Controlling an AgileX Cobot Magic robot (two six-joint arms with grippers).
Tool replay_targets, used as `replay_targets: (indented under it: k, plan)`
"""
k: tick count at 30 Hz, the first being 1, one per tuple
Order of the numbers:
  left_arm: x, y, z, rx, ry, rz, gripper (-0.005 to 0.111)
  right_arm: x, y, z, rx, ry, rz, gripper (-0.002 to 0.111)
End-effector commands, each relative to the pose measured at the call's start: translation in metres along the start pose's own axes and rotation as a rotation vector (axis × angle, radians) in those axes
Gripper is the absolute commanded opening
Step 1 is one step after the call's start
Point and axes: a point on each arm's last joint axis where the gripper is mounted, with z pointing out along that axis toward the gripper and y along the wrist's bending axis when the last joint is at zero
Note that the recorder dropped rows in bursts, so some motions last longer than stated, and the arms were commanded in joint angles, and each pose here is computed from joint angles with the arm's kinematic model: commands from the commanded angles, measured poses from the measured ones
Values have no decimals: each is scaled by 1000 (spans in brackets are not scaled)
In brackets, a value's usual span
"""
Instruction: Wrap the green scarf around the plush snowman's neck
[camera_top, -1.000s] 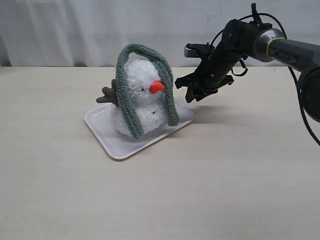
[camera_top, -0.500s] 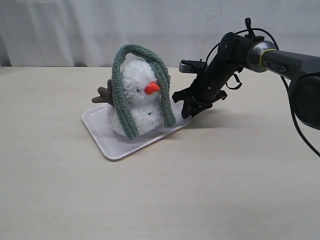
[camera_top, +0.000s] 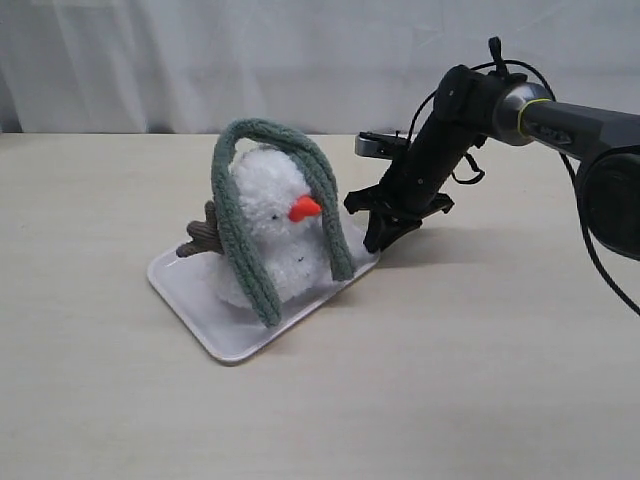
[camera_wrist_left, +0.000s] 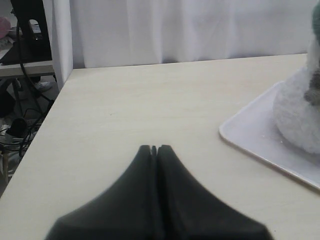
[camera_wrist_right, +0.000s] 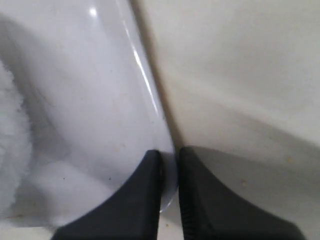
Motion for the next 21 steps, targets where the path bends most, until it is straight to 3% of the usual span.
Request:
replay_targets:
  k: [1, 17, 21]
  plan:
    - [-1, 0, 0, 5, -12, 2, 0, 2, -2, 3, 9, 19, 32, 4]
    - [-1, 0, 0, 5, -12, 2, 0, 22, -5, -4, 67, 49, 117, 4]
    - [-1, 0, 0, 5, -12, 2, 0, 30, -5, -5, 93, -21, 153, 4]
